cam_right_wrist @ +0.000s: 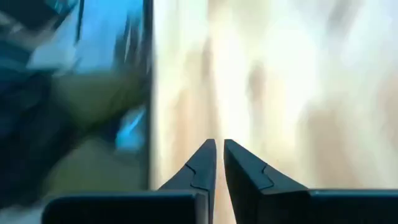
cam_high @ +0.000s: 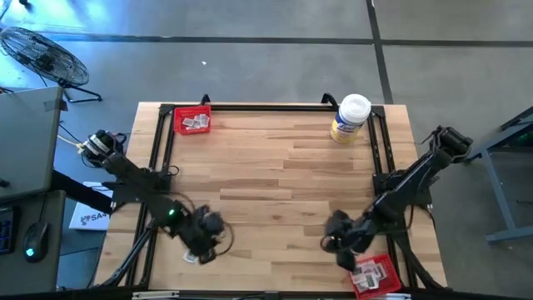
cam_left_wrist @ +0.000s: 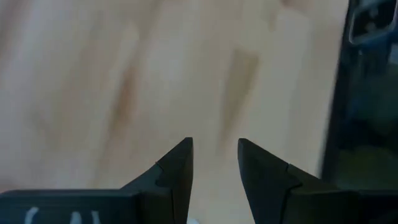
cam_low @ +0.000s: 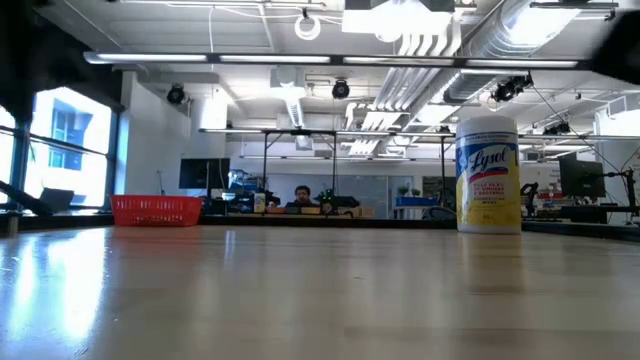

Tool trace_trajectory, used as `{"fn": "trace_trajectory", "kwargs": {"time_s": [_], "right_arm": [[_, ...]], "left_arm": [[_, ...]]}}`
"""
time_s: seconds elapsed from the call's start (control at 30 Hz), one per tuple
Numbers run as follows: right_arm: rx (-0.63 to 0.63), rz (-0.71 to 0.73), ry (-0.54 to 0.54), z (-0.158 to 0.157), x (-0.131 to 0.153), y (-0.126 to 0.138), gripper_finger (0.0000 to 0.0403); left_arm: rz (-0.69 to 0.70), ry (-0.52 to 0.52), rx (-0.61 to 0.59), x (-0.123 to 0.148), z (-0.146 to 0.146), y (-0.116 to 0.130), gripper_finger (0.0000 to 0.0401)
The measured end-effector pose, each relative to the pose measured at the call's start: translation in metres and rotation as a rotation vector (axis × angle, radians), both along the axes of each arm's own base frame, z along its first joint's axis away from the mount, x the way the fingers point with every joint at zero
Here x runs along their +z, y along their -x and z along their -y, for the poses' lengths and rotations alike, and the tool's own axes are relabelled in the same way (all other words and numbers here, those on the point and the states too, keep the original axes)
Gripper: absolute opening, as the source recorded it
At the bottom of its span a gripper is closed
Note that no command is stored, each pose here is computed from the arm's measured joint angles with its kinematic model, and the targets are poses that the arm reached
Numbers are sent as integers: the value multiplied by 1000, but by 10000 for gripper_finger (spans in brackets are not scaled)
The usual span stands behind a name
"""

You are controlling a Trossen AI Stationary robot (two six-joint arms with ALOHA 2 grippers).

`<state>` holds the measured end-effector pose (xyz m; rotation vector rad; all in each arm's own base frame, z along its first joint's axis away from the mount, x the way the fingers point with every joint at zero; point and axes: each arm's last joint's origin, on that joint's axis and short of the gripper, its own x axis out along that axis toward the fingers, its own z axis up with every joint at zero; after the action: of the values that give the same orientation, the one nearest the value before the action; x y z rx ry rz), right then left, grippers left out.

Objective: Pick & Place First Aid Supplies
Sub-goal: Put the white and gray towelette pack into the bottom red bin

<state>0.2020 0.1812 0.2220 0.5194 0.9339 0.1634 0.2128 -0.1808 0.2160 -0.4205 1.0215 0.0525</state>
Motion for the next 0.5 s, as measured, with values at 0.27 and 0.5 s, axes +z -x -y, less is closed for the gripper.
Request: {"fn": "trace_trajectory", "kwargs": {"time_s": [0.27, 0.5], "right_arm": [[40, 367, 259, 32, 9, -51, 23], [95, 455, 284, 43, 5, -72, 23]], "left_arm": [[-216, 156, 141, -27, 57, 54, 124], [-331, 87, 176, -56, 62, 52, 124]]}}
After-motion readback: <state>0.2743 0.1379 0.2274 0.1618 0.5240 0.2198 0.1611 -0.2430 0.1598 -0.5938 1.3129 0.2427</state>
